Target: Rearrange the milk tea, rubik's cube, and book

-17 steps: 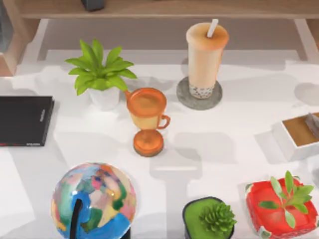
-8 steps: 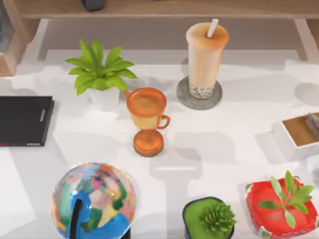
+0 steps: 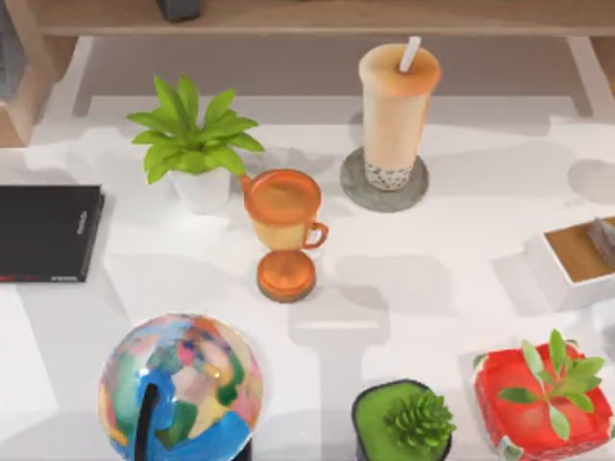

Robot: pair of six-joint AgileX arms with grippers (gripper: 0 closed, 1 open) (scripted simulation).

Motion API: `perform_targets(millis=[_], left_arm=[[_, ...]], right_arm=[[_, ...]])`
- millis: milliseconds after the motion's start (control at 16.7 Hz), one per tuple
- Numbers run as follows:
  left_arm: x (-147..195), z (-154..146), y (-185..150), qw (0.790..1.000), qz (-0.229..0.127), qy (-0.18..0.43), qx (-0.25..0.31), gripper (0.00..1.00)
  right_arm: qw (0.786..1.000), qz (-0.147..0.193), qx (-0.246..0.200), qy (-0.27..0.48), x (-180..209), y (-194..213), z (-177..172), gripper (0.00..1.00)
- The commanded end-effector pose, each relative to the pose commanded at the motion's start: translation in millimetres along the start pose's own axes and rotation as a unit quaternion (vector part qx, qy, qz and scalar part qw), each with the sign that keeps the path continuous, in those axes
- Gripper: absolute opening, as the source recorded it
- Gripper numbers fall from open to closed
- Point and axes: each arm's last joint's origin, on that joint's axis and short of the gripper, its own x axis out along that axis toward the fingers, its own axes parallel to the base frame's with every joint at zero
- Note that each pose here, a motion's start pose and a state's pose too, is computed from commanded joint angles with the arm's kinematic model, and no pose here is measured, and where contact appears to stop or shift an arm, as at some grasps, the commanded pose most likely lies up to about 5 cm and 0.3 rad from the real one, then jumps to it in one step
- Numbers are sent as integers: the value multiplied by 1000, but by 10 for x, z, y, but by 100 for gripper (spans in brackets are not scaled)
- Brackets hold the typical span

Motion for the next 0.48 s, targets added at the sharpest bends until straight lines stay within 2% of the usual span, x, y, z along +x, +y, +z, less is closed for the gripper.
perform_targets(millis=[480], left_arm=[[-242, 1, -20, 1000, 4, -6, 0, 0]], right_arm=[[1000, 0, 0, 0, 0, 0, 0, 100]])
